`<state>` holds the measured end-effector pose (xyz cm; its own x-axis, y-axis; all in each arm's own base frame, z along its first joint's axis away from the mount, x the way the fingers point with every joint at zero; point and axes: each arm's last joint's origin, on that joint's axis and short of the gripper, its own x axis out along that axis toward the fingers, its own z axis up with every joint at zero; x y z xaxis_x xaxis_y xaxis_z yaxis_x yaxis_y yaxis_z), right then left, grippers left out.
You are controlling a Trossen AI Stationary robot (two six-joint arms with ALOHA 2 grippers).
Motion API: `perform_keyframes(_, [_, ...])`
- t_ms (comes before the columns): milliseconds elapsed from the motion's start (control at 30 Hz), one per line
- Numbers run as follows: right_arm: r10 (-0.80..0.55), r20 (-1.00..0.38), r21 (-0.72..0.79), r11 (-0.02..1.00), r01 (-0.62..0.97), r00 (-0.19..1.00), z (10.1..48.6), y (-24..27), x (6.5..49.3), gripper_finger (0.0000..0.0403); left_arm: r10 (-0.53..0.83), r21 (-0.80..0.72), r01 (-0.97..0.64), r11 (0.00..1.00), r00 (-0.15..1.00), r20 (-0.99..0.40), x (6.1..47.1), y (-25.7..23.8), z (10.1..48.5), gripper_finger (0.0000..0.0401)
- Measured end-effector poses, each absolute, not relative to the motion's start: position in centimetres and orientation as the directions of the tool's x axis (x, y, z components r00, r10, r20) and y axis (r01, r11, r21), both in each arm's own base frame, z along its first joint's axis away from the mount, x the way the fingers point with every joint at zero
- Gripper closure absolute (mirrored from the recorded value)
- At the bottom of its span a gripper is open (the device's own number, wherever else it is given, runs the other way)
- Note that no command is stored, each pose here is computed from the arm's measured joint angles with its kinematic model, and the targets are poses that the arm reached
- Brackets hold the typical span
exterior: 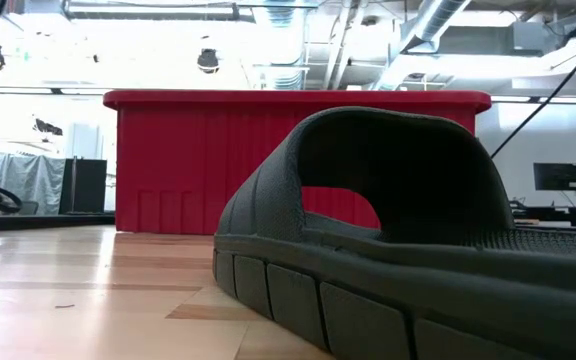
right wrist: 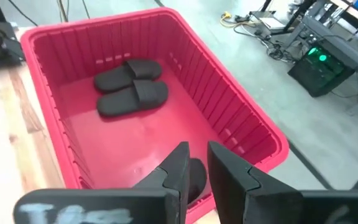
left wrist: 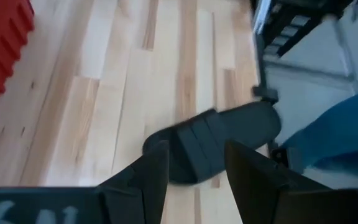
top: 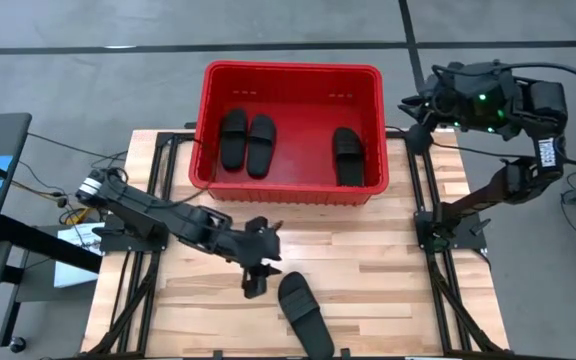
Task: Pick and place slides into bin
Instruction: Put the slipper into the organizer bin
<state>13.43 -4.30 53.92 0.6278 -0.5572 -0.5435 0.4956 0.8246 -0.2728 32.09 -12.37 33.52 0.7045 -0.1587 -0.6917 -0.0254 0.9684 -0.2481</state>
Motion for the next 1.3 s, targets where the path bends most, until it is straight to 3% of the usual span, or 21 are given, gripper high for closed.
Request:
perform_keyframes(500, [-0.501, -0.522, -0.254, 0.864, 0.435, 0.690, 54.2, -2.9, 12.5, 0.0351, -0.109, -0.307, -0.254, 0.917, 0.581, -0.807, 37.7, -14.7, 28.7, 0.0255])
perform_keyframes(767, [-0.481, -0.520, -0.277, 0.876, 0.394, 0.705, 54.3, -2.6, 12.5, 0.0351, -0.063, -0.263, -0.348, 0.900, 0.492, -0.868, 39.4, -14.7, 24.5, 0.0255])
perform_keyframes(967, [-0.476, -0.521, -0.298, 0.879, 0.372, 0.709, 54.3, -2.5, 12.5, 0.0351, -0.043, -0.224, -0.394, 0.891, 0.419, -0.907, 40.3, -14.1, 21.8, 0.0255])
perform_keyframes(1167, [-0.473, -0.519, -0.316, 0.880, 0.355, 0.712, 54.3, -2.4, 12.4, 0.0351, -0.114, -0.252, -0.389, 0.886, 0.344, -0.932, 40.8, -14.2, 19.8, 0.0255])
perform_keyframes(1300, [-0.474, -0.515, -0.328, 0.879, 0.346, 0.714, 54.4, -2.4, 12.1, 0.0351, -0.107, -0.247, -0.392, 0.886, 0.345, -0.933, 40.8, -14.2, 19.7, 0.0255])
